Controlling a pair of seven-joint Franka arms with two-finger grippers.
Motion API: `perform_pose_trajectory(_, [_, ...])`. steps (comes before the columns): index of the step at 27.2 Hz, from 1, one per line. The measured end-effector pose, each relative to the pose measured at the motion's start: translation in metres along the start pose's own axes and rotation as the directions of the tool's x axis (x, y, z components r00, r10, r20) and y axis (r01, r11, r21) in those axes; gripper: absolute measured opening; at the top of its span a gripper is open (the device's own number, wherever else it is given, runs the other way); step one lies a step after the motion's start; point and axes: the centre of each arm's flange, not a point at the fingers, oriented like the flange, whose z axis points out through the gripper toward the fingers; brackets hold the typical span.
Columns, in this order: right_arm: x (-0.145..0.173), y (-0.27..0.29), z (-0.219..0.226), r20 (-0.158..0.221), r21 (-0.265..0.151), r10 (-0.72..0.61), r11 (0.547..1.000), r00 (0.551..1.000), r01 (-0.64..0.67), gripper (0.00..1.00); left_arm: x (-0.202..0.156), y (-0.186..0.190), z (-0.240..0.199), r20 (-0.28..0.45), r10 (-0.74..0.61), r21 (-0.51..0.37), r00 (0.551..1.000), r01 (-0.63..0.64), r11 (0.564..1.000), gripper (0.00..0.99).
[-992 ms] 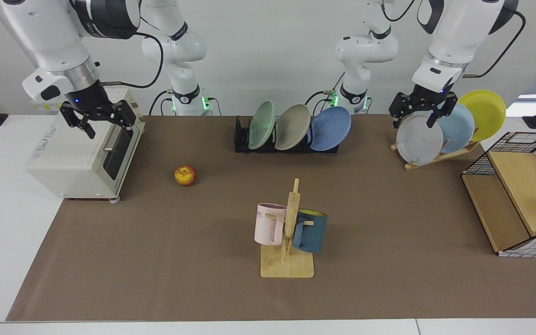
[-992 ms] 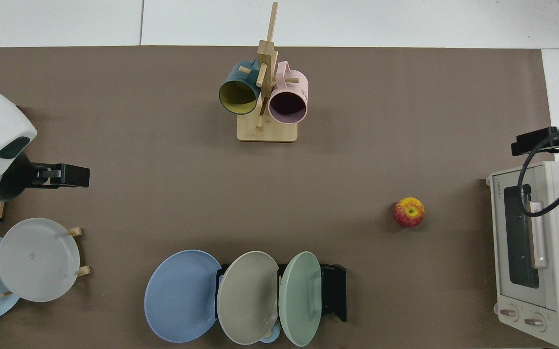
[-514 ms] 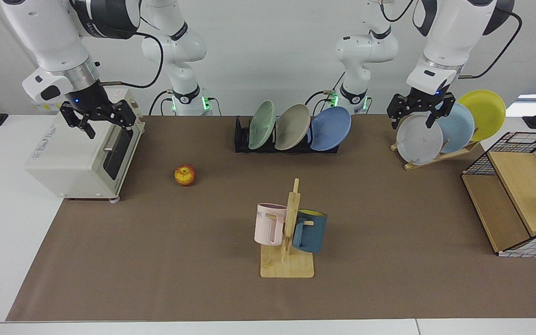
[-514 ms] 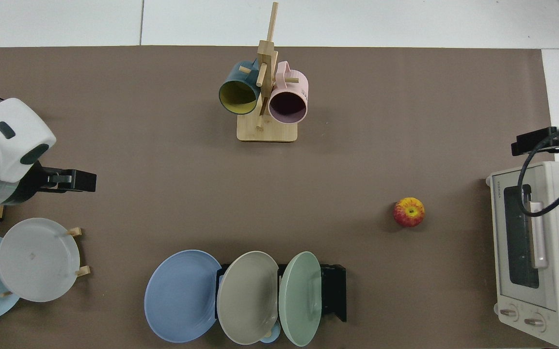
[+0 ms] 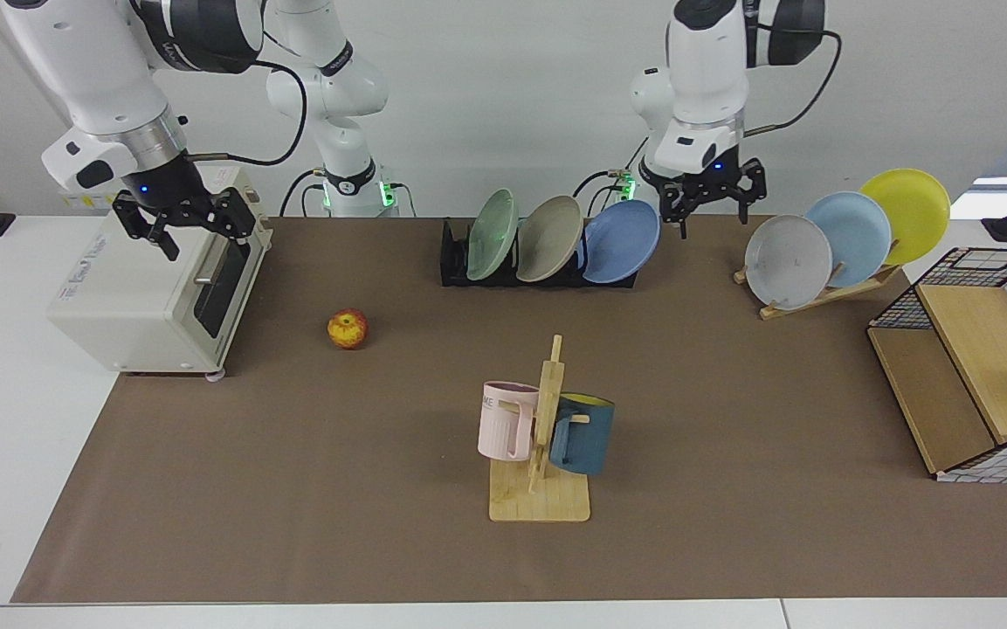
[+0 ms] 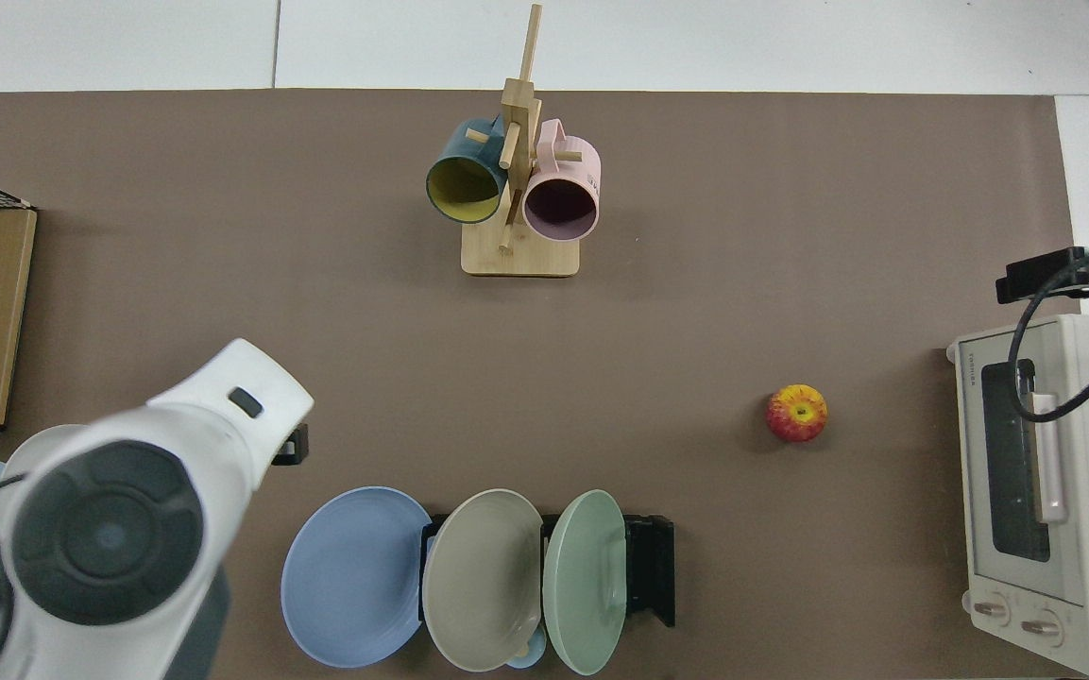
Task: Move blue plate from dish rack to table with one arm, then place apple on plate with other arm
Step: 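Reach the left gripper down to the blue plate in the dish rack, then grasp the blue plate rim with the left gripper and lift it out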
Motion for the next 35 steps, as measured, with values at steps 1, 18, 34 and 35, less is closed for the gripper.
perform_pose_trajectory(1, [0.0, 0.0, 0.0, 0.0, 0.0, 0.0, 1.0, 1.0, 0.0, 1.0, -0.011, 0.011, 0.005, -0.006, -0.003, 0.014, 1.0, 0.003, 1.0, 0.991])
perform_pose_trajectory(18, [0.0, 0.0, 0.0, 0.0, 0.0, 0.0, 1.0, 1.0, 0.0, 1.0, -0.112, 0.057, 0.1, -0.024, 0.01, 0.112, 1.0, -0.007, 0.994, 0.987])
perform_pose_trajectory(34, [0.0, 0.0, 0.0, 0.0, 0.0, 0.0, 1.0, 1.0, 0.0, 1.0, -0.119, 0.057, 0.109, 0.055, 0.087, 0.078, 0.995, -0.092, 0.993, 0.396])
perform_pose_trajectory(35, [0.0, 0.0, 0.0, 0.0, 0.0, 0.0, 1.0, 1.0, 0.0, 1.0, -0.119, 0.057, 0.109, 0.057, 0.087, 0.075, 0.995, -0.091, 0.993, 0.396])
